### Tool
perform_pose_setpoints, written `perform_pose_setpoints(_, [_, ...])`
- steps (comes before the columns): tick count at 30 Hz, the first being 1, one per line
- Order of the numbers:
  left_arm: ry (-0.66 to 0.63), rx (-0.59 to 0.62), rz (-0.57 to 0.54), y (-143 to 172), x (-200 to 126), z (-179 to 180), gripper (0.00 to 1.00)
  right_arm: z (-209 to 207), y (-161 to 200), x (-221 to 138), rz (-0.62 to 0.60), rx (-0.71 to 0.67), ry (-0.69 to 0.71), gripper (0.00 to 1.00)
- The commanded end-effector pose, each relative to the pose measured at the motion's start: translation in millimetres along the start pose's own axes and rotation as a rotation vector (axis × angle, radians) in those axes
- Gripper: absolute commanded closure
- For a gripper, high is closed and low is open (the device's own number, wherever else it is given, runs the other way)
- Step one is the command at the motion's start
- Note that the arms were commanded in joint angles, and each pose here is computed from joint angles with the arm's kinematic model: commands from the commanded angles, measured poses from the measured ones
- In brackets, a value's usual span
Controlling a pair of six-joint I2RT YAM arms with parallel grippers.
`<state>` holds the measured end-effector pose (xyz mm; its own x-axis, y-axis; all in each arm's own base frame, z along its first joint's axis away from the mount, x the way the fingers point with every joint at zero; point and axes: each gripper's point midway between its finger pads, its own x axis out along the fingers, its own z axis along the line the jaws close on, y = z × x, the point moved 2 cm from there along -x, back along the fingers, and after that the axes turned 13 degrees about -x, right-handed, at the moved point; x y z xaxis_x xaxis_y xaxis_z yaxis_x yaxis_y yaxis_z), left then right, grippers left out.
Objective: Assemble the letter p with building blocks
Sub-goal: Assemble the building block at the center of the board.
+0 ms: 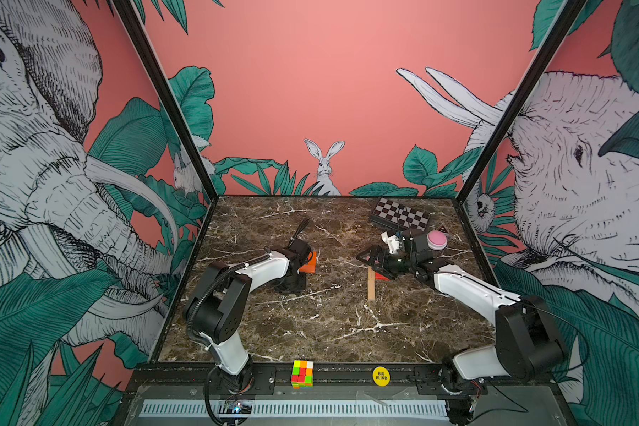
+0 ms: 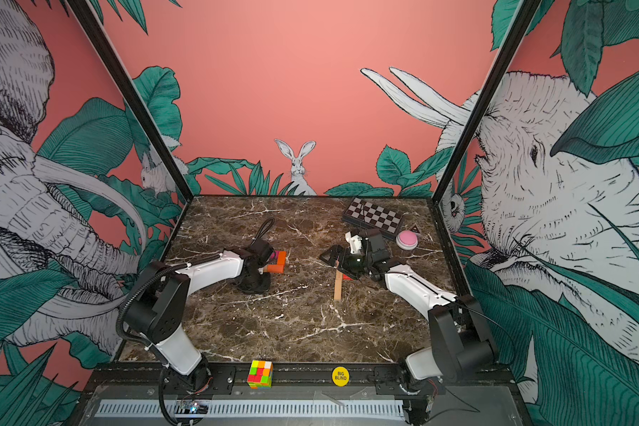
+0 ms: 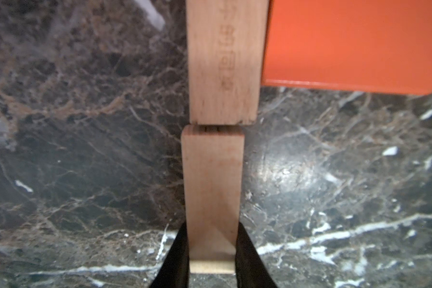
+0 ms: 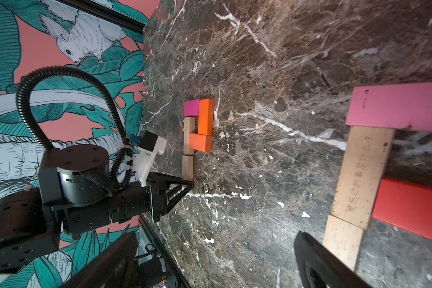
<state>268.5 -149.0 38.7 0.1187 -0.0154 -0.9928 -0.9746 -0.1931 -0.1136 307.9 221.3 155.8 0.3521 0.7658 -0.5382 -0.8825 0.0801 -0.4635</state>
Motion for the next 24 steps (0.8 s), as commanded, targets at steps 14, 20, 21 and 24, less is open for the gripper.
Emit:
perform_pose_setpoints(14, [-0.019,0.011,0.018,0.5,2.3,-1.2,0.74,6.8,-4.8,3.5,-0.007,-0.019,-0.029,0.01])
perform_pose_setpoints(20, [-0.022,0.019,0.02,-0.6,2.6,-2.2,0.74,5.5,-3.9,4.5,-0.003,-0.017,-0.029,0.02])
perform_pose_setpoints(21, [-0.02,0.018,0.019,-1.1,2.5,-2.4,0.74,6.0,-4.0,4.6,-0.003,-0.018,-0.031,0.01])
perform_pose_setpoints(24, [-0.022,0.015,0.02,-0.7,2.6,-2.3,0.74,5.1,-2.7,5.6,0.001,-0.013,-0.03,0.01])
